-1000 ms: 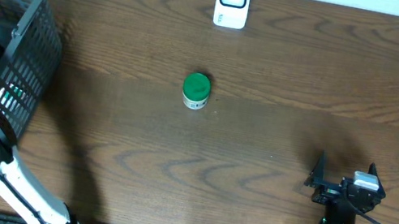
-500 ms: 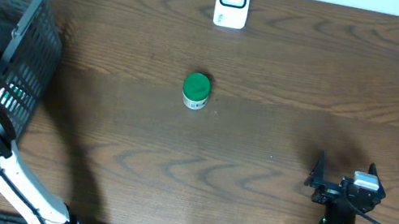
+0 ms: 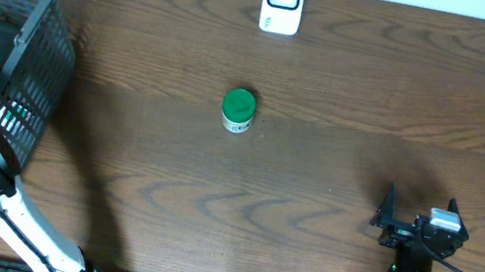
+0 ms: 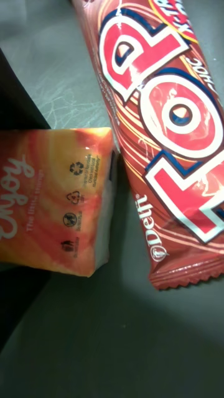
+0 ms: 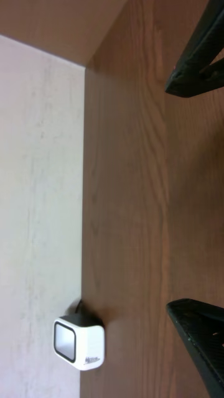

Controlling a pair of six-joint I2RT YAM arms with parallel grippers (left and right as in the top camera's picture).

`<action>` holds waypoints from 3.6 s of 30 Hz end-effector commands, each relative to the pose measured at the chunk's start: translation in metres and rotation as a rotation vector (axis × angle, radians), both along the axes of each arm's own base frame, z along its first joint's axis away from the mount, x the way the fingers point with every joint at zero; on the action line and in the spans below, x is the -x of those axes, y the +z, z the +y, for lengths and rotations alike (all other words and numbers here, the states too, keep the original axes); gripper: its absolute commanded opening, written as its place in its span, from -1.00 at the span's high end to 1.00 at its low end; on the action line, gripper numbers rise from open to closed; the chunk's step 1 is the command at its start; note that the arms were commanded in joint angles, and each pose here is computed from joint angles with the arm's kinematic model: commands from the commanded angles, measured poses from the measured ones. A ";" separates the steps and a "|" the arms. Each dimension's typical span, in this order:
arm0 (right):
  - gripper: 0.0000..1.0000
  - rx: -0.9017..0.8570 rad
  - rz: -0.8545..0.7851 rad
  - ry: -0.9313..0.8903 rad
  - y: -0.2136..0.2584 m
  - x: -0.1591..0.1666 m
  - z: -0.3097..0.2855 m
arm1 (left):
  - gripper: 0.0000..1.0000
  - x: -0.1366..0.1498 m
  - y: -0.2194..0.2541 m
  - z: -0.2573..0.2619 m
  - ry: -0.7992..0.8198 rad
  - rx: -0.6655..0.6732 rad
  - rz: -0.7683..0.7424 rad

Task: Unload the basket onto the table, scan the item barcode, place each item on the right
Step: 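Move the left gripper back into the basket above the orange tissue pack, then grasp the orange Enjoy tissue pack with the left gripper and lift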

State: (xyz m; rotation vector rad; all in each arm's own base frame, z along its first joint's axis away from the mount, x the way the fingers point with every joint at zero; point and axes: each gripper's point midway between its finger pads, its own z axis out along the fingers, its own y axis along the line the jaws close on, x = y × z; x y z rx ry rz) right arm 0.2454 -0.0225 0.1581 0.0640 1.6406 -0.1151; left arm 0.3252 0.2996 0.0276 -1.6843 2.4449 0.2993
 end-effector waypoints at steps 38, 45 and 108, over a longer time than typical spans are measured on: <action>-0.99 0.007 0.000 0.015 0.000 0.000 0.003 | -0.87 0.023 0.053 -0.006 -0.071 -0.067 0.012; -0.99 0.007 0.000 0.015 0.000 0.000 0.003 | -0.88 0.018 0.025 -0.002 -0.070 -0.042 0.029; -0.99 0.007 0.000 0.015 0.000 0.000 0.003 | -0.08 0.004 0.357 -0.208 -0.467 0.131 -1.062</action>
